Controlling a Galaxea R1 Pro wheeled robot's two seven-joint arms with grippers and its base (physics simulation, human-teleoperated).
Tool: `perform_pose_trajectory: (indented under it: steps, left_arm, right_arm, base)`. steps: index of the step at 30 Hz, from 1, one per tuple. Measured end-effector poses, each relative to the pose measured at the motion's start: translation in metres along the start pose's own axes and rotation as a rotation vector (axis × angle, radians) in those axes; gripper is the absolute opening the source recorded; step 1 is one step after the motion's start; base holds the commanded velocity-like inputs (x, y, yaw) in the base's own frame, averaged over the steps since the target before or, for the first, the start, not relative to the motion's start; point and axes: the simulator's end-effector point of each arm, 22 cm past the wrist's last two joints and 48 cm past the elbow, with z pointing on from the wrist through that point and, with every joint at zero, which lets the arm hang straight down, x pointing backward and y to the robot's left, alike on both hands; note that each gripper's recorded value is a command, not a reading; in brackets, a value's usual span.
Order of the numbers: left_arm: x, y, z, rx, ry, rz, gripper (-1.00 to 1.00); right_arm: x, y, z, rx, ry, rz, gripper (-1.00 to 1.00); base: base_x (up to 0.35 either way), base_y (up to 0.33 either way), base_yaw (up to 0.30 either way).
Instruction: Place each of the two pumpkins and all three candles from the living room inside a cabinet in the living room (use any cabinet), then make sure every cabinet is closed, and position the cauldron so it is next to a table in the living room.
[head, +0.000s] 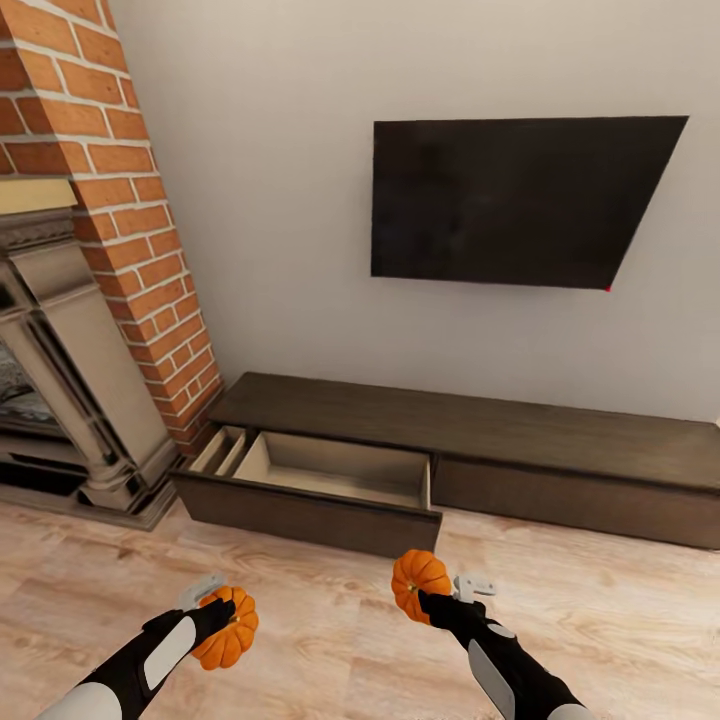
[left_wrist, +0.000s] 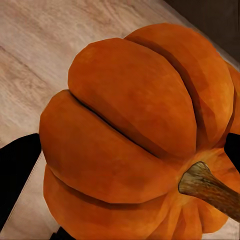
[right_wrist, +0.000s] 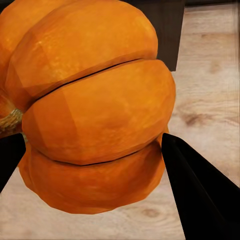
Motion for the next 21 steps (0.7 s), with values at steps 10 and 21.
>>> perform_pose_trajectory:
  steps: [10, 21]
  left_arm:
    - [0.0, 0.0001, 0.0, 0.0, 0.0, 0.0, -1.0]
    - [-0.0001, -0.0003, 0.0, 0.001, 0.0, 0.001, -1.0]
  right_arm:
    - [-0.0001, 0.0004, 0.0, 0.0, -0.001, 0.0, -1.0]
    - [-0.0003, 0.0005, 0.0, -0.001, -0.001, 0.001, -1.0]
  base:
    - [0.001, 0.286, -0.279]
    - [0.0, 0.166, -0.28]
